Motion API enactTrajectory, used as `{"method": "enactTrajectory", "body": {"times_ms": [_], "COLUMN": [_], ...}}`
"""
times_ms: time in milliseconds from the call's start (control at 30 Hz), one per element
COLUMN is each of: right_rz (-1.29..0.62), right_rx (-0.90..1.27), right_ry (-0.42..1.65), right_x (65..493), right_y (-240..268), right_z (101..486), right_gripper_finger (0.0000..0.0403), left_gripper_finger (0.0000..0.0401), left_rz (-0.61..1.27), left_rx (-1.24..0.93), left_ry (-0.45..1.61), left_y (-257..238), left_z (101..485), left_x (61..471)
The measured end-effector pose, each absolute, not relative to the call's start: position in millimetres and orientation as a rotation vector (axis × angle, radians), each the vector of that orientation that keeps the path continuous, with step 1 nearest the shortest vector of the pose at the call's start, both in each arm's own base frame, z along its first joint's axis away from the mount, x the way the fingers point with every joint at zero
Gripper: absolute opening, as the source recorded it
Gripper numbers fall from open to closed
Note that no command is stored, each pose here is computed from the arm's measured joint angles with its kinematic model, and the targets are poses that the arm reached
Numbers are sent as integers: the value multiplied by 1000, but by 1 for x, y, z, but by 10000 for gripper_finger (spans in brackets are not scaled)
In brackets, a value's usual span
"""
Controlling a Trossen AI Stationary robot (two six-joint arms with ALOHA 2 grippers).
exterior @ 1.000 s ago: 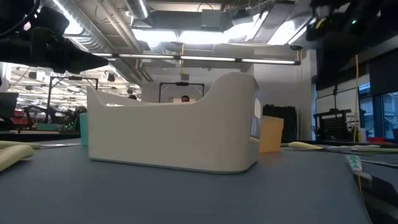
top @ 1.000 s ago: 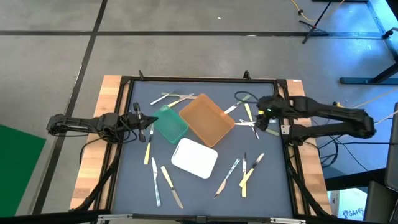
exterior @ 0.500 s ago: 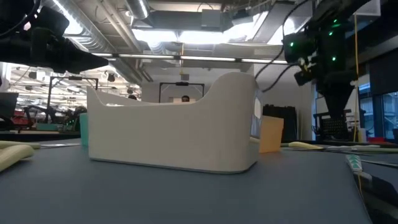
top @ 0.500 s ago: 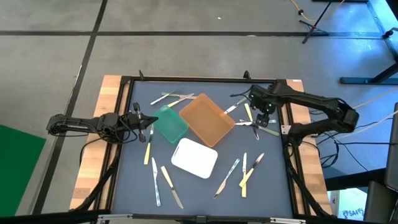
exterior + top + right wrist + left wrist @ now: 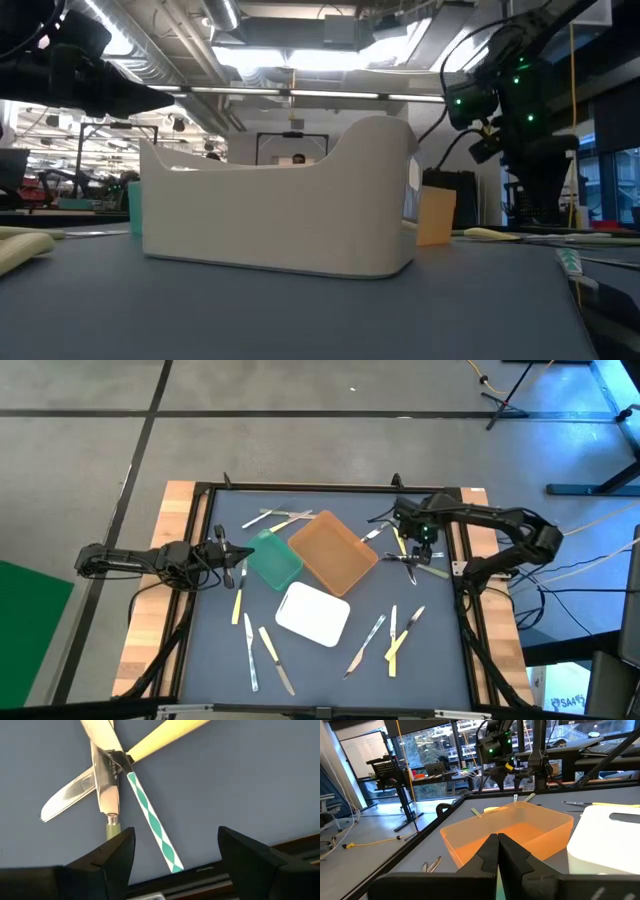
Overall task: Sort silverware by color (type)
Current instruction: Put the blue table knife into the orange bin
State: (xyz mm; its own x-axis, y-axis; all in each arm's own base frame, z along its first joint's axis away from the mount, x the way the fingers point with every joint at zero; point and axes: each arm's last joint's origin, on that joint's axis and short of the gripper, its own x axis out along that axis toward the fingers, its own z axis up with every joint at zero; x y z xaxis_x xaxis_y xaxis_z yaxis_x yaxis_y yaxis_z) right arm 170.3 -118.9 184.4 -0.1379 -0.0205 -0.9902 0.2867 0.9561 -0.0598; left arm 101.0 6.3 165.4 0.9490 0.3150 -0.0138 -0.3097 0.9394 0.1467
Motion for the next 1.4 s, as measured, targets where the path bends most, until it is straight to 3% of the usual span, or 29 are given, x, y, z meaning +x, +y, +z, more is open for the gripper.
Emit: {"method": "enactTrajectory", "body": {"times_ms": [600, 1400], "right_rz": [-286, -278], "right_rx": [179, 147], "right_ry": [1694, 1707], "right_x": [159, 163], "right_y": [-112, -115], "right_z": [148, 136], "right_gripper_finger": [269, 268], "left_gripper_finger": [2, 2], "left_rz": [319, 319], "left_rx": [144, 143], "left_ry": [37, 38], "left_y": [6, 6], "left_z": [165, 165], "left_x": [101, 101]}}
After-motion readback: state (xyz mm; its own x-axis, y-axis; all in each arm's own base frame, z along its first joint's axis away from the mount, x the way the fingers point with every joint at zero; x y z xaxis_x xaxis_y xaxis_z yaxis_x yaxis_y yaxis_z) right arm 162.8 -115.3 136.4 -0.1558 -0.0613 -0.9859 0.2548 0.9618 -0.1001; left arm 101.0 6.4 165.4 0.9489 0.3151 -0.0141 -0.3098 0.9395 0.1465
